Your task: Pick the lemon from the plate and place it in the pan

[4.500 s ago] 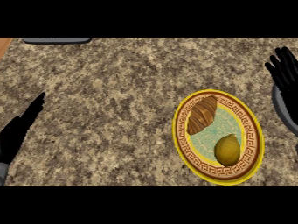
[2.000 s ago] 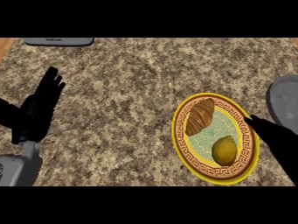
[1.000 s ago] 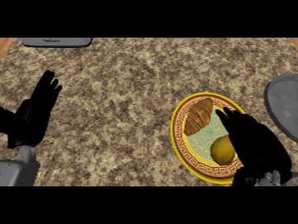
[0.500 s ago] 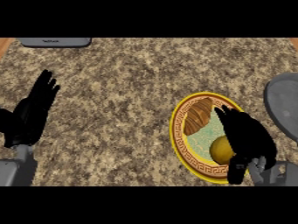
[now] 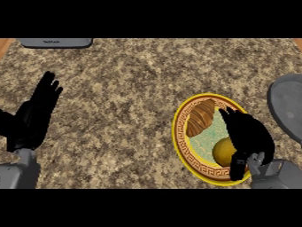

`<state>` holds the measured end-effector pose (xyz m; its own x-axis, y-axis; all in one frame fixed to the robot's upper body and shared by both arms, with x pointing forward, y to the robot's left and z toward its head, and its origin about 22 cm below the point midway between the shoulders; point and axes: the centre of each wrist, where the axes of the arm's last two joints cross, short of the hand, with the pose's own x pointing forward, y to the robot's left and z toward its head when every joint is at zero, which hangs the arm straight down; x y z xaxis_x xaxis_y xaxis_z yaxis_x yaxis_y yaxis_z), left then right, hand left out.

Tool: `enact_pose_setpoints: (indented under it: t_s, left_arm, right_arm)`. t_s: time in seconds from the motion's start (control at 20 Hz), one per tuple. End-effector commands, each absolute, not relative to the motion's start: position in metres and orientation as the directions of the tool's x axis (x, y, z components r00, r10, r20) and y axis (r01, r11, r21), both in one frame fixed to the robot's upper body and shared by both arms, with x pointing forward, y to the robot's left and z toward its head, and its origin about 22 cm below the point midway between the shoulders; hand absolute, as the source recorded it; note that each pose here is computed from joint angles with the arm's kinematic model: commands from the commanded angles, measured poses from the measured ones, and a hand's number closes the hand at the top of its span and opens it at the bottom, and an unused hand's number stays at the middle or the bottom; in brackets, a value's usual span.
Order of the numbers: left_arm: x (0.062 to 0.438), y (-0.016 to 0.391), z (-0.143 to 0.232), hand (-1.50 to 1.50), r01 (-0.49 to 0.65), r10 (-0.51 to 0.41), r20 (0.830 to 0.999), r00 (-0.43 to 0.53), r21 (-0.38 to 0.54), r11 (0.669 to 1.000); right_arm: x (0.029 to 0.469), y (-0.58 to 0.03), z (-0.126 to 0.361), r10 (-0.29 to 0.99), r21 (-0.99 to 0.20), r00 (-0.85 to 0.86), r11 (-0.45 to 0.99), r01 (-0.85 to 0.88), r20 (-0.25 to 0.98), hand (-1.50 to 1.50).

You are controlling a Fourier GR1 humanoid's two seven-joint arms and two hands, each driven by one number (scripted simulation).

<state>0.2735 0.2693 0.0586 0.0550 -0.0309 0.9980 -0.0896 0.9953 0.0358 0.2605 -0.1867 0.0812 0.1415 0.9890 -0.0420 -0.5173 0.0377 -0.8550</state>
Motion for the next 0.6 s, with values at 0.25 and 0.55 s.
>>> enact_pose_setpoints:
  t_s: [0.25, 0.55]
  left_arm:
    - [0.273, 0.275, 0.040, 0.00, -0.095, -0.047, 0.998, 0.047, 0.052, 0.994]
    - [0.288, 0.274, 0.055, 0.00, -0.097, -0.045, 0.997, 0.054, 0.050, 0.994]
  right_arm:
    - [0.264, -0.174, 0.045, 0.984, -0.840, 0.178, 0.076, -0.537, -0.024, -1.50]
    - [0.283, -0.182, 0.012, 0.998, -0.850, 0.061, 0.025, -0.526, -0.009, 1.50]
